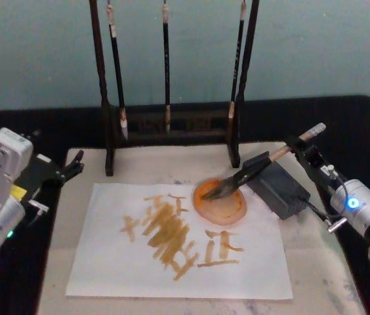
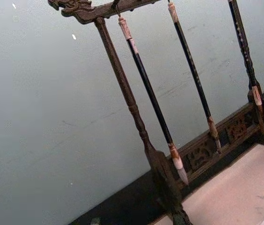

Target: Pick up the brush from the inkstone, write on the paper, then place the brush back to its original position.

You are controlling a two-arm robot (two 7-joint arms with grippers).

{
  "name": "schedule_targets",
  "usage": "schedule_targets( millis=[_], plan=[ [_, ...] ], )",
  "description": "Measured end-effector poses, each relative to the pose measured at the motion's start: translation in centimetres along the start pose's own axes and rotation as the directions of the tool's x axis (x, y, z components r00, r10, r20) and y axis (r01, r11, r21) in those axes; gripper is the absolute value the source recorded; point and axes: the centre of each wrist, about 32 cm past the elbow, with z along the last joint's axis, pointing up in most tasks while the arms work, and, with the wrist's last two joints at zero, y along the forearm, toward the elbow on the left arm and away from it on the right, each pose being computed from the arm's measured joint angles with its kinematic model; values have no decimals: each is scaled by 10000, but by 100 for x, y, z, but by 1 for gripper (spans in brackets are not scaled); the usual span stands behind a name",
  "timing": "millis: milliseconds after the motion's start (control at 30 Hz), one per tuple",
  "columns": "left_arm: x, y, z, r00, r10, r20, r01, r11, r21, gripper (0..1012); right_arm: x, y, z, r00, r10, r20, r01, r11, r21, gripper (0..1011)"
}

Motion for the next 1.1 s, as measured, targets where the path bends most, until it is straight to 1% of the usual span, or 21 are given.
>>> schedule_targets(
  millis=[833,867,933,967,1000,1033,1067,1100],
  plan=[
    [0,0,0,10000,0,0,0,10000,0,1010,0,0,0,10000,-26,33,26,10000,14,174],
    [0,0,0,10000,1,0,-1,10000,0,1010,0,0,1,10000,-27,33,27,10000,15,212],
    [0,0,0,10000,0,0,0,10000,0,1010,0,0,0,10000,-25,32,25,10000,15,248],
    [0,0,0,10000,0,0,0,10000,0,1010,0,-1,0,10000,-26,30,26,10000,13,302],
    [0,0,0,10000,0,0,0,10000,1,1010,0,-1,0,10000,-26,30,26,10000,13,302],
    [0,0,0,10000,0,0,0,10000,0,1010,1,-1,-1,10000,-25,29,25,10000,13,348],
    [0,0,0,10000,0,0,0,10000,0,1010,1,-1,-1,10000,-25,28,25,10000,12,359],
    [0,0,0,10000,0,0,0,10000,0,1010,1,-1,-1,10000,-25,26,25,10000,11,426]
  ],
)
